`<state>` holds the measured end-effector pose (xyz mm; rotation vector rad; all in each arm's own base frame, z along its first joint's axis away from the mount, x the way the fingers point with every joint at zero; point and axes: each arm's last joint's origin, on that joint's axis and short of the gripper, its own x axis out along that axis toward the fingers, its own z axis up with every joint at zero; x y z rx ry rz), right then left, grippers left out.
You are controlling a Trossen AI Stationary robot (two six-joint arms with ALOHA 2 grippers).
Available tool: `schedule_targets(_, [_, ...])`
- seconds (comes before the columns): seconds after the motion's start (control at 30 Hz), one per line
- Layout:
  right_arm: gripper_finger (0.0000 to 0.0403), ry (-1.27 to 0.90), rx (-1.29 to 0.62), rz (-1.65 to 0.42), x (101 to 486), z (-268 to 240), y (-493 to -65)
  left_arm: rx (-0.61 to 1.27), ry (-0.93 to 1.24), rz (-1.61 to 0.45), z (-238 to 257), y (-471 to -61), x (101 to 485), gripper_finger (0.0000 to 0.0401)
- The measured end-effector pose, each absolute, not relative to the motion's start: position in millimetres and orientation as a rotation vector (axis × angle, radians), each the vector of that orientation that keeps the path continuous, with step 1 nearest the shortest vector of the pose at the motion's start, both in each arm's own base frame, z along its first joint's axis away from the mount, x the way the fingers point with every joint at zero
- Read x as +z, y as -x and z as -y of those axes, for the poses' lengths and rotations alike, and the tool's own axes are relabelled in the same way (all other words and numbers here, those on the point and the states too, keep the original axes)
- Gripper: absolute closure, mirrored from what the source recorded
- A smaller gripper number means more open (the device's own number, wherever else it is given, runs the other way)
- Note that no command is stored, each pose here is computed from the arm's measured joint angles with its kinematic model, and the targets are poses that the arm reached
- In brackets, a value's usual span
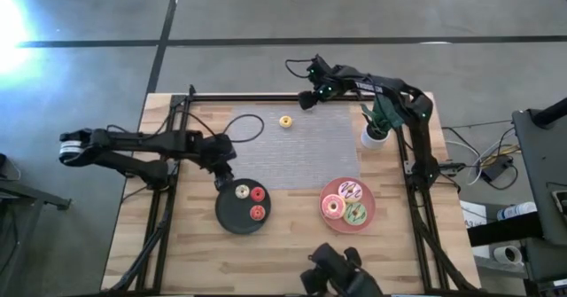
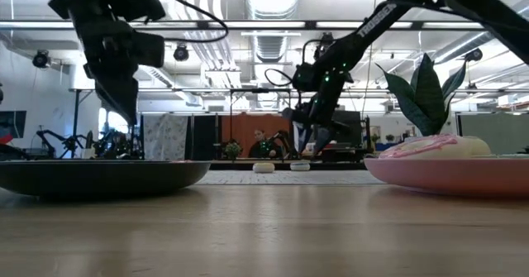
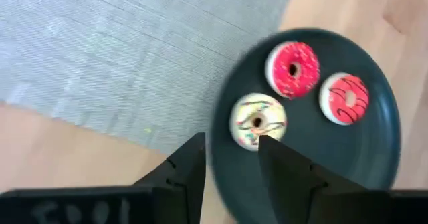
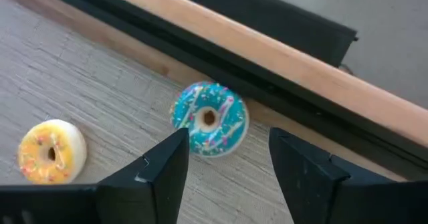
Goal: Pick & Place donuts
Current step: Put the small blue donut on the black plate
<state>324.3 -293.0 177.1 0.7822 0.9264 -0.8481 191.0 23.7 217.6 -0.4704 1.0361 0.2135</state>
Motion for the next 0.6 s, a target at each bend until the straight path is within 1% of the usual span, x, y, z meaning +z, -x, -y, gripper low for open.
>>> schedule_targets(0.2, [0.0205, -0.815, -0.800, -1.003, 158.5, 307.6, -333.8, 0.305, 0.474, -0.949, -31.2, -177.7, 231.2, 0.0288])
schedule_targets(0.3, [0.0210, -0.803, -0.793, -1.019, 157.3, 314.1, -340.6, 0.340, 0.503, -0.910, -35.3, -172.7, 236.1, 0.0288])
schedule_targets(0.6, [0.0247, -0.775, -0.797, -1.102, 157.2, 326.1, -351.1, 0.379, 0.511, -0.851, -37.9, -163.2, 244.4, 0.0288])
